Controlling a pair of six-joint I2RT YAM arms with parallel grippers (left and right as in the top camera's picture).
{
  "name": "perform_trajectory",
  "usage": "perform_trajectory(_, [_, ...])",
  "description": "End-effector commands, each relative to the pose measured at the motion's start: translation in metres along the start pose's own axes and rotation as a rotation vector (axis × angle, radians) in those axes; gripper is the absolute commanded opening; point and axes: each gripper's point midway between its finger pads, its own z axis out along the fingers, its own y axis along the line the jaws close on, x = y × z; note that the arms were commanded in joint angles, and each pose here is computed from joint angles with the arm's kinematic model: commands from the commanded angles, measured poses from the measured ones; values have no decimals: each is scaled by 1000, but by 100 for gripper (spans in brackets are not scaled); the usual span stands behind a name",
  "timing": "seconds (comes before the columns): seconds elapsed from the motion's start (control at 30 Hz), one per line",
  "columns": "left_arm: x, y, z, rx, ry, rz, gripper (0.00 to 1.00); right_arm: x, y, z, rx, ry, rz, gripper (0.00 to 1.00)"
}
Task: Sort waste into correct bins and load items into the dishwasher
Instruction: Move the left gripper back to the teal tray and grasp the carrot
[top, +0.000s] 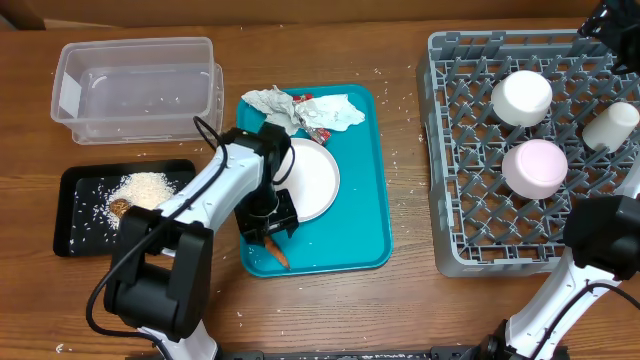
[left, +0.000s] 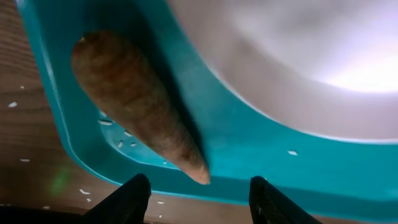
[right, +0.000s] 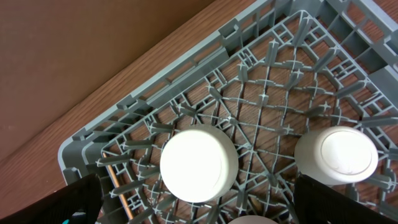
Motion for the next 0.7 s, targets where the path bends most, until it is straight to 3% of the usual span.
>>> perform_trajectory(0.0, [-2, 12, 1, -57, -49, -114, 55, -8, 3, -15, -9, -43, -4, 100])
perform_trajectory(0.23, [-13, 27, 0, -127, -118, -164, 58, -8, 3, -15, -9, -43, -4, 100])
perform_trajectory(0.67, [-14, 20, 13, -76, -113, -199, 60, -8, 3, -15, -9, -42, -4, 100])
